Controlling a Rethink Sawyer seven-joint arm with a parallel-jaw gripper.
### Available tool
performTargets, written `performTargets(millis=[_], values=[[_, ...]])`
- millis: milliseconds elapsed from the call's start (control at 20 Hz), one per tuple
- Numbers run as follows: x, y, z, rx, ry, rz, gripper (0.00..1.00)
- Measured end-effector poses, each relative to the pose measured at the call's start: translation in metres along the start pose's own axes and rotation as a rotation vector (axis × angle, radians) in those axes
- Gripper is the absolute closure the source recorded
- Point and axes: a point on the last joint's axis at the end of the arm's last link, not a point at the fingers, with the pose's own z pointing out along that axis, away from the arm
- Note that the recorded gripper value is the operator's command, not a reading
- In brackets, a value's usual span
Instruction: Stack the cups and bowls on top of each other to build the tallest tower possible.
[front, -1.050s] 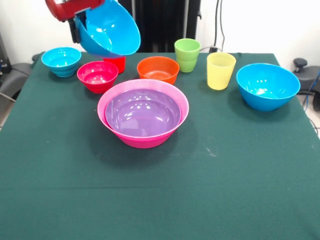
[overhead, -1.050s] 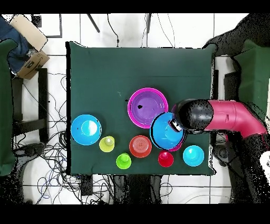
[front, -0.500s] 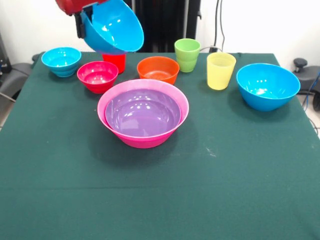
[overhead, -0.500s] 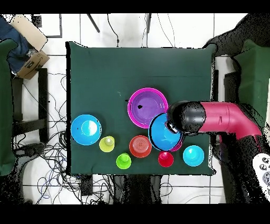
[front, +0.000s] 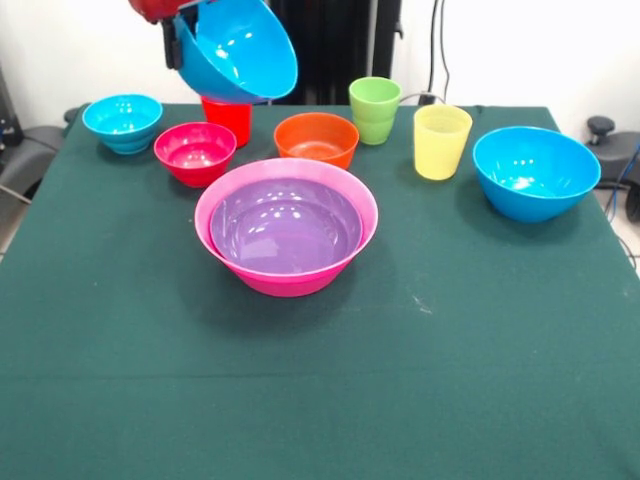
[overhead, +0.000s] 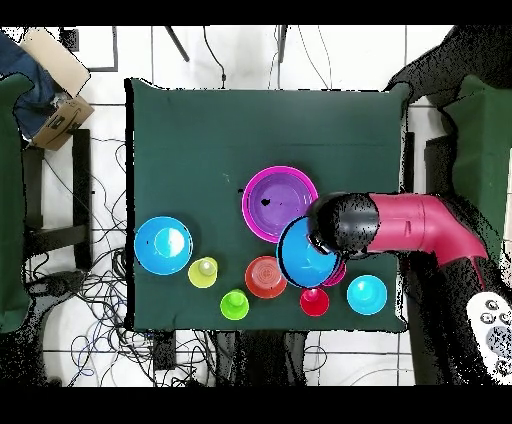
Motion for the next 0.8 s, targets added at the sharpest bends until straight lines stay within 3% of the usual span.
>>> performTargets(millis=[400, 800], values=[[-0.008, 0.015, -0.002, -0.009, -0.008, 0.084, 1.00], [-0.013, 0.023, -0.001, -0.004, -0.013, 0.126, 1.00]])
